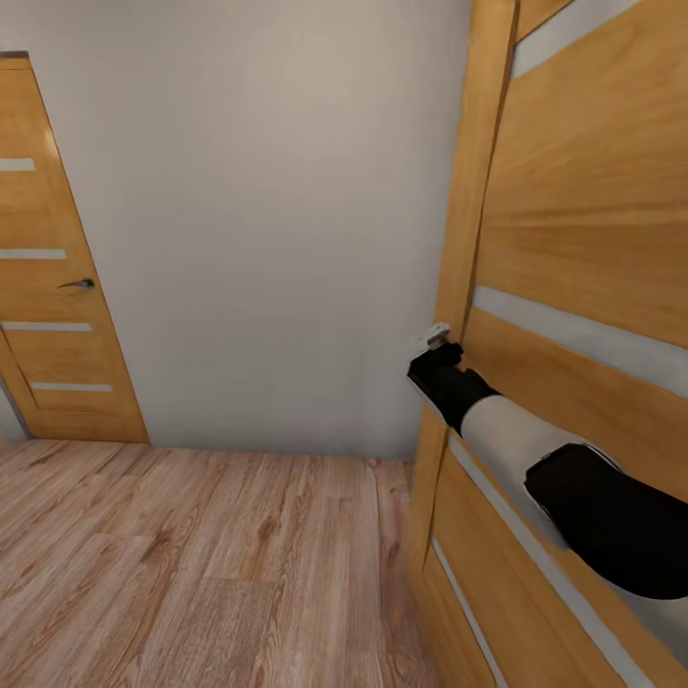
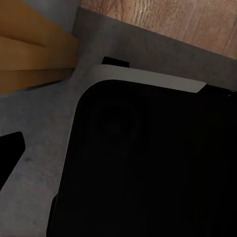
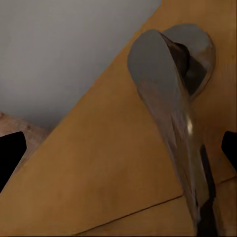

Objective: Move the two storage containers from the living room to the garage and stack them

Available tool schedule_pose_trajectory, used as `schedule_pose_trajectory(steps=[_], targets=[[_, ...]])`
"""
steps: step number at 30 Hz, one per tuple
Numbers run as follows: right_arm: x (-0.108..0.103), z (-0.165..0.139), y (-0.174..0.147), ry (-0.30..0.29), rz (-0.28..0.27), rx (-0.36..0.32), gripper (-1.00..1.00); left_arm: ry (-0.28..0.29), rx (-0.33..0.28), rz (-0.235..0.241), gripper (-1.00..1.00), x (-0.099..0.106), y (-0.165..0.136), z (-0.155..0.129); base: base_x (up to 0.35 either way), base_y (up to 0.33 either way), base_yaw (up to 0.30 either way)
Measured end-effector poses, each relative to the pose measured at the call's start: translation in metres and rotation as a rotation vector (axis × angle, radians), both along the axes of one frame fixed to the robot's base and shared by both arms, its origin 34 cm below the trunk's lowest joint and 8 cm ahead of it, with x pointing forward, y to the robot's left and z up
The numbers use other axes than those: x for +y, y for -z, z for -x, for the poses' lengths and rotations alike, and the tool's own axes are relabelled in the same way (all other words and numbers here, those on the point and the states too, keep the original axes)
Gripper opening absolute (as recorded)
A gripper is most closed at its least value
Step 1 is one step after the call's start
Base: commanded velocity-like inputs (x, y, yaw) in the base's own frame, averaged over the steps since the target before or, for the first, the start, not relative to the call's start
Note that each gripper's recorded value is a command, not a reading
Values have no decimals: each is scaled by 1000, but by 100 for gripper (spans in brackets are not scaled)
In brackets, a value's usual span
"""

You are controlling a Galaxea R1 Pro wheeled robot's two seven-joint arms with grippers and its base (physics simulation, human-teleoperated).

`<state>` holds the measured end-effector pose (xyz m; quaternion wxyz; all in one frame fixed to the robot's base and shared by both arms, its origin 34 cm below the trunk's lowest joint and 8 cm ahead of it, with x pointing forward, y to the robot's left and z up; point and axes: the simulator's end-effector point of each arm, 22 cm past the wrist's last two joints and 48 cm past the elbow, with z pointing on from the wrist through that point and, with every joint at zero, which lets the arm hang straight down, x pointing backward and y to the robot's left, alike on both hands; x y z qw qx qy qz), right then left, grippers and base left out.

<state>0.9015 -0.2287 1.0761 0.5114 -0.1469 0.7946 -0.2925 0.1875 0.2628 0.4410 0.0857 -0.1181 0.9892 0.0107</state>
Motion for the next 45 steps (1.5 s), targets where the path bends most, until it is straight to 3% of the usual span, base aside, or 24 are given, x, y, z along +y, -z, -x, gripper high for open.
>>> schedule_pose_trajectory(steps=[7,18,25,31,45], targets=[[-65,0,0,80,16,0,100,0,0,0,100,0,0,0,0,0,0],[-120,4,-2,144,30,-8,100,0,0,0,100,0,0,0,0,0,0],[-140,5,-4,165,25,-18,100,0,0,0,100,0,0,0,0,0,0],[-165,10,-2,209,-27,-20,100,0,0,0,100,0,0,0,0,0,0],[-173,11,-2,221,-44,-23,100,0,0,3,100,-2,0,0,0,0,0]])
